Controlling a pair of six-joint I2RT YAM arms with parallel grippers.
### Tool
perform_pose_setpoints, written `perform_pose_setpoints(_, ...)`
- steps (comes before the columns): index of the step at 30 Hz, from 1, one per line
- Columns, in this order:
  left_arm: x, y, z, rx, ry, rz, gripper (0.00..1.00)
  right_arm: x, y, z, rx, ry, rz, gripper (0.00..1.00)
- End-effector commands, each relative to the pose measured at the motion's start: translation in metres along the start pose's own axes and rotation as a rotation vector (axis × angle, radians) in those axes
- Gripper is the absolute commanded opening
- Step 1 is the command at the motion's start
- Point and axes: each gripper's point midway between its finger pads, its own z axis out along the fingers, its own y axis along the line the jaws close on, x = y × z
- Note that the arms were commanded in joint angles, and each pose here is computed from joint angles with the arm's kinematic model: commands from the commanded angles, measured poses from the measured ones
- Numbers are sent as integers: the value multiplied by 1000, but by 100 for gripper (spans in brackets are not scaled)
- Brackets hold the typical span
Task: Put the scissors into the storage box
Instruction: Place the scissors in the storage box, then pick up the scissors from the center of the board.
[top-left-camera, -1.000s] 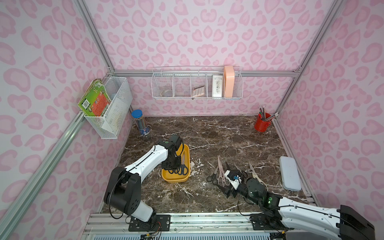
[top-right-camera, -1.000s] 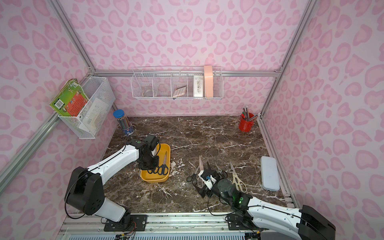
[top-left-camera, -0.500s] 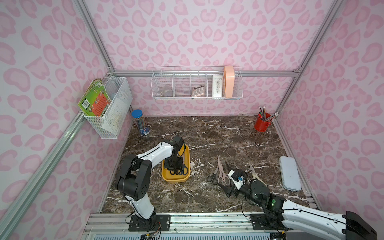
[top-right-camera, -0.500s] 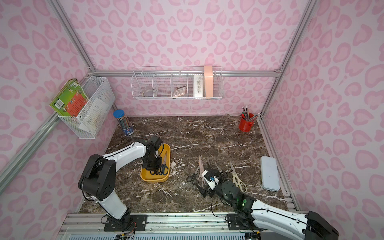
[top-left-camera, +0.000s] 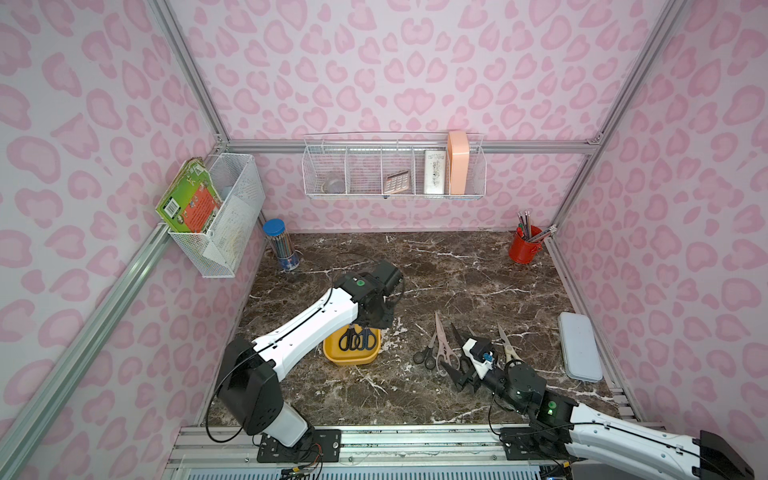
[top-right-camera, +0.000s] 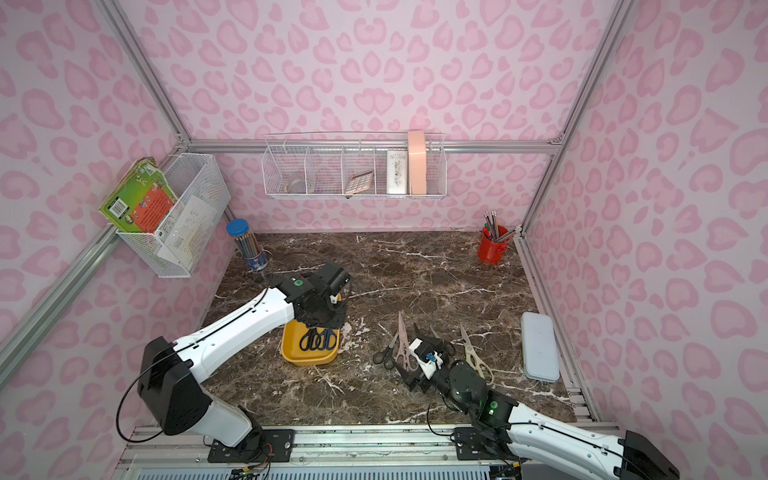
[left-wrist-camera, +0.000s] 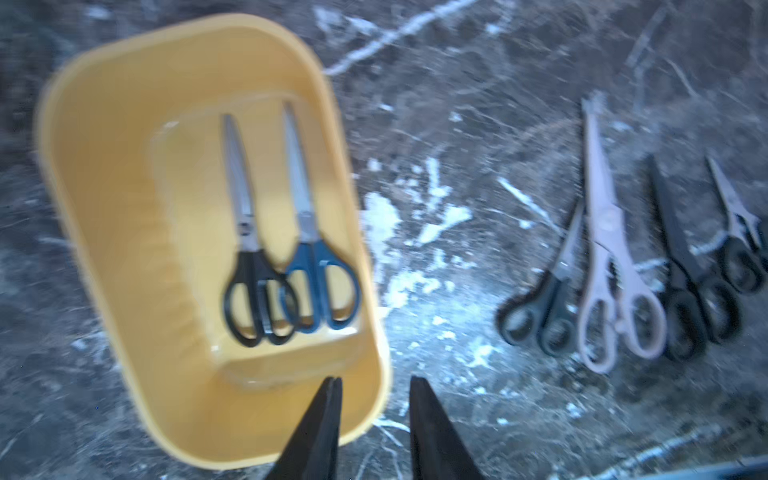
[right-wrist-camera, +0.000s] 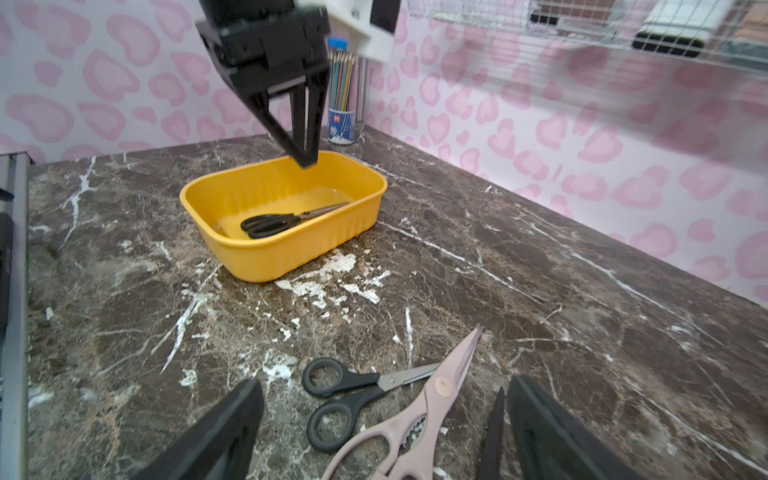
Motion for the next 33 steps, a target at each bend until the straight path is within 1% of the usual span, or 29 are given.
perform_pose_setpoints(1, 19, -55, 21, 104, 84, 57, 26, -6, -18, -9, 96, -45, 30, 92)
perform_pose_setpoints(2, 26, -72, 31, 141, 114, 75, 26, -8, -22, -13, 116, -63, 39, 92)
perform_pose_setpoints(4, 36, -94, 51, 174, 164, 87, 26, -13, -27, -19, 138, -102, 53, 92)
perform_pose_setpoints(7, 46, -116, 74, 206, 227, 116, 27, -15, -33, -25, 165, -134, 68, 93)
perform_pose_setpoints(8, 52, -118, 81, 203, 255, 124, 28, -16, -34, -26, 169, -141, 70, 93)
perform_pose_setpoints(9, 46, -127, 80, 220, 252, 130, 29, -17, -34, -27, 170, -152, 71, 93)
perform_pose_setpoints(10, 47, -129, 86, 216, 266, 132, 30, -17, -35, -28, 174, -155, 73, 93)
perform_pose_setpoints(12, 49, -130, 92, 207, 284, 126, 32, -18, -36, -29, 180, -161, 77, 94)
perform_pose_setpoints(18, 60, -120, 104, 150, 337, 125, 32, -16, -34, -27, 168, -150, 69, 94)
perform_pose_setpoints(20, 64, -115, 106, 125, 351, 120, 34, -15, -32, -25, 157, -141, 63, 94)
perform_pose_setpoints(24, 67, -104, 103, 65, 345, 130, 35, -13, -30, -23, 149, -125, 57, 94)
perform_pose_setpoints(33, 73, -106, 114, 68, 364, 137, 36, -15, -30, -23, 147, -134, 59, 95)
